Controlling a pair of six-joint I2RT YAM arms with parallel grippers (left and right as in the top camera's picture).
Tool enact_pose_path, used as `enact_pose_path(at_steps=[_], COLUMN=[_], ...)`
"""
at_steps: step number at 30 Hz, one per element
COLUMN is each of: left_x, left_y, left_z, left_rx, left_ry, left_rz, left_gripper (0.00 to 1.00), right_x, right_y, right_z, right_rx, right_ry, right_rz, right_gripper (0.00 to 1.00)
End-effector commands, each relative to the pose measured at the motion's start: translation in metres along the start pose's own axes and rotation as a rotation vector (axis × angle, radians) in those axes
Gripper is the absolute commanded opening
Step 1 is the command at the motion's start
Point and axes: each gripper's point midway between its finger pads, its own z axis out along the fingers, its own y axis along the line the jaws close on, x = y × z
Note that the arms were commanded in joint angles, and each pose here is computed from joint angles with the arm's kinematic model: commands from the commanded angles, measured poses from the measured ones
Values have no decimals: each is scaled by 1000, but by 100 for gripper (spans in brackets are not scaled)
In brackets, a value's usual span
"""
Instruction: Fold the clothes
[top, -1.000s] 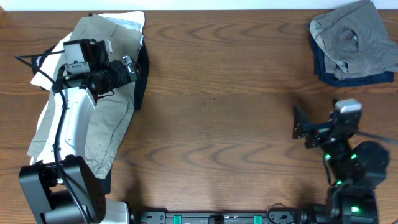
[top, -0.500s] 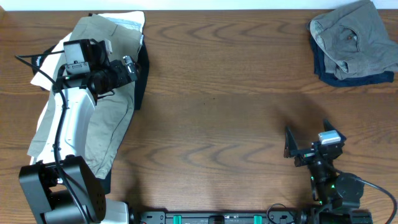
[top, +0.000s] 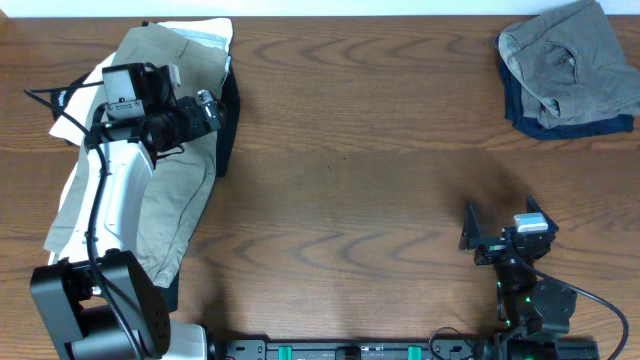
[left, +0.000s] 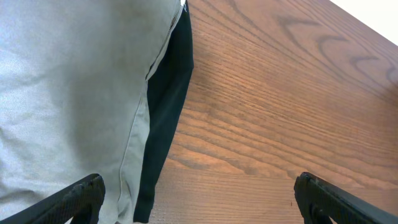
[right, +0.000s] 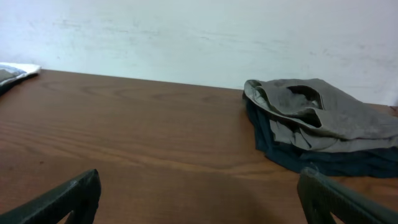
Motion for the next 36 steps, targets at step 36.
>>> enact_pose_path(at_steps=[36], left_x=[-12], left_y=[-40], left_z=[-67], left_rx=[22], left_ry=[-158], left_rz=[215], left_gripper=[98], right_x=[1], right_y=[-1], right_z=[0], right_rx=[8], right_ry=[-2], right_rz=[-9], right_gripper=[99])
